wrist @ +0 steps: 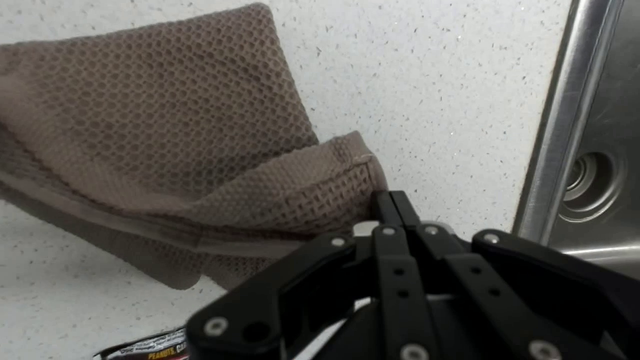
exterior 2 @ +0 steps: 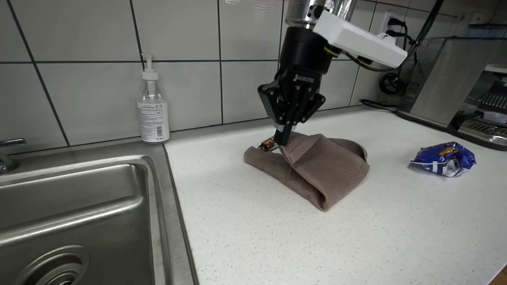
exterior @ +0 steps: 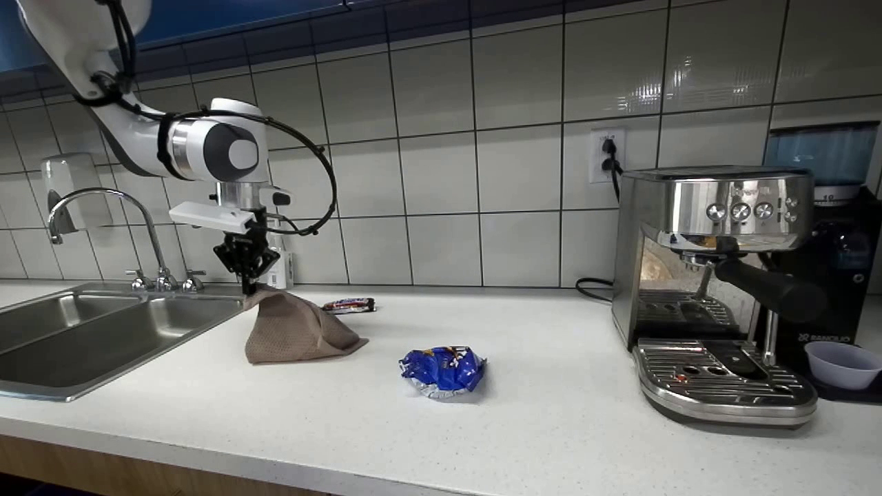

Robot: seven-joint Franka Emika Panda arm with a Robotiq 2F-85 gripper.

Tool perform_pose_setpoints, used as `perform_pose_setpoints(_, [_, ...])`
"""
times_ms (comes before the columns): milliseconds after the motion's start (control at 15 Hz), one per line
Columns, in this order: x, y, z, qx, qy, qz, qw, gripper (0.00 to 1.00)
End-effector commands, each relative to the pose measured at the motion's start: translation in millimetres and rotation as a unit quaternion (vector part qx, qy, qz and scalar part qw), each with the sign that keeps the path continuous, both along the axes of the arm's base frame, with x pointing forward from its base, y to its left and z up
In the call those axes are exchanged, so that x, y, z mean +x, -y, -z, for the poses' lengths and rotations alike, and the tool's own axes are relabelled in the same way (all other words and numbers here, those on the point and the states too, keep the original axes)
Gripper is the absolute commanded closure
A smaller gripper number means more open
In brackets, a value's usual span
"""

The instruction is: Fold the towel into a triangle.

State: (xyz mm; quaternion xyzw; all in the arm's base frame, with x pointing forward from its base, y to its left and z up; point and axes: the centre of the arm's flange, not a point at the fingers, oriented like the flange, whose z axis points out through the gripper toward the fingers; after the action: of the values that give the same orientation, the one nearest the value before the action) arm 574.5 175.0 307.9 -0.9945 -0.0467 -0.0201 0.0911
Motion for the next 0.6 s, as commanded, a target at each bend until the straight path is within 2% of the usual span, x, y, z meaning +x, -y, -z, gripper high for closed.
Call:
perform_pose_setpoints(0, [24, -7, 1, 0.001, -0.011, -0.023, 0.9997, 1.0])
perform_pose_setpoints(533, [48, -11, 16, 0.003, -0.022, -0.031, 0.9993, 1.0])
